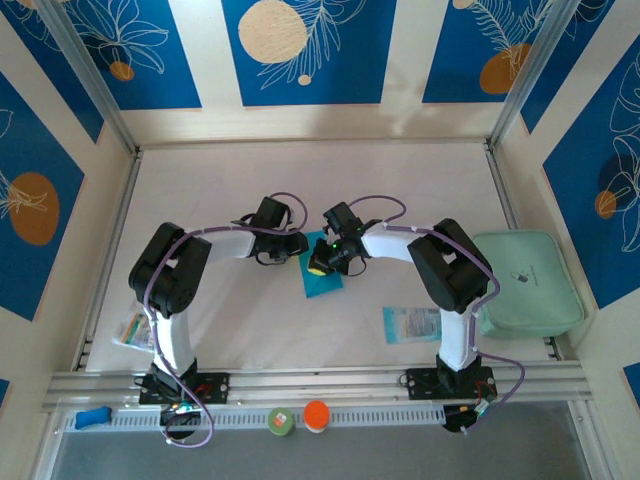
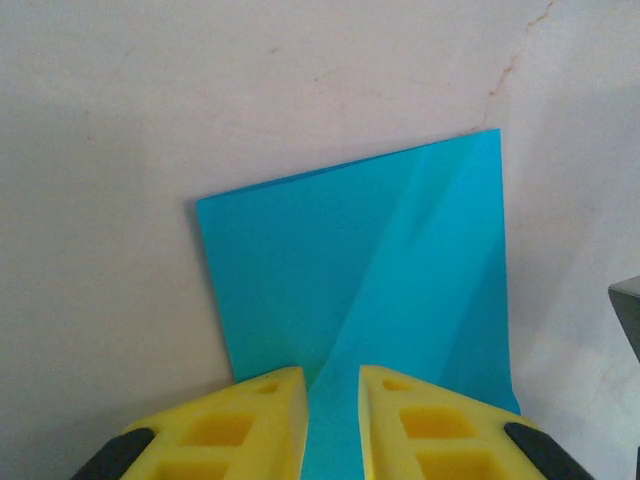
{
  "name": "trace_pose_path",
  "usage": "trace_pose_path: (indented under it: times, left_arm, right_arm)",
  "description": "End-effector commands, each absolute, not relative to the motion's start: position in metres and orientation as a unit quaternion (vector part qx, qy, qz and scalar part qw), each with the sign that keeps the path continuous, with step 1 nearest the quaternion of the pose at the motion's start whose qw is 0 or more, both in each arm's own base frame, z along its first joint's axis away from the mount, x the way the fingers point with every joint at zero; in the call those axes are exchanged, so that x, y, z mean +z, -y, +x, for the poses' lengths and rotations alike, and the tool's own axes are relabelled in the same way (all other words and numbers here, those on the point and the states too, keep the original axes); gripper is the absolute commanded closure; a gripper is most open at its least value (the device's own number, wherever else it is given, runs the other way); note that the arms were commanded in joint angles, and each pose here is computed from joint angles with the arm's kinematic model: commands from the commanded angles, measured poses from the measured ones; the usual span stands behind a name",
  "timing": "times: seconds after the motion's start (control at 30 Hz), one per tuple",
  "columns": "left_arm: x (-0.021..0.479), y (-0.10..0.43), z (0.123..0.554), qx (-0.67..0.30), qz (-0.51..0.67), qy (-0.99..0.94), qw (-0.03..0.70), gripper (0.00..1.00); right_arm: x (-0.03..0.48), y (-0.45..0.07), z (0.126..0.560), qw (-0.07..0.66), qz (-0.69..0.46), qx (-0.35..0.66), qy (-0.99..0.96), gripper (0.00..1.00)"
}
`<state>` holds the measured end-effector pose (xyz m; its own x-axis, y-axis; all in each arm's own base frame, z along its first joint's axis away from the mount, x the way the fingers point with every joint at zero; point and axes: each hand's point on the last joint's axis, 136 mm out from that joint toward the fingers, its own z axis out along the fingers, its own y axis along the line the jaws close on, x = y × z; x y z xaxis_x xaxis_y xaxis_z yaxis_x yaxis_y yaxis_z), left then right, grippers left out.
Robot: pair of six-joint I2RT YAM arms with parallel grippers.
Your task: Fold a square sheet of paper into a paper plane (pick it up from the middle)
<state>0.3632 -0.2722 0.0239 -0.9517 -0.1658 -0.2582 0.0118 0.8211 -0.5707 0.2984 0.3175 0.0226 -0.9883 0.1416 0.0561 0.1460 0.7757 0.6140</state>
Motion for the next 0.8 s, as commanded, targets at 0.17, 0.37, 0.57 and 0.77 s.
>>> trace_pose_path:
  times: [0.17, 0.37, 0.57, 0.77]
  left_arm:
    - [-0.0054, 0.2567, 0.3437, -0.261, -0.057, -0.958, 0.108, 0.76]
    - [-0.0045, 0.2571, 0.3440, -0.262, -0.057, -0.957, 0.109, 0.76]
    - [-0.0054, 0.2569, 0.3436, -0.261, -0.057, -0.958, 0.108, 0.76]
    - [-0.0046, 0.2569, 0.3437, -0.262, -0.056, -0.957, 0.108, 0.76]
  right_arm:
    - [0.0199, -0.3230, 0.2995, 0.007, -0.069, -0.323, 0.944, 1.00]
    - [0.0195, -0.3231, 0.2976, 0.010, -0.063, -0.323, 0.944, 1.00]
    - [0.0183, -0.3228, 0.2964, 0.013, -0.057, -0.323, 0.945, 1.00]
    - [0.0171, -0.3229, 0.2960, 0.017, -0.057, -0.321, 0.945, 1.00]
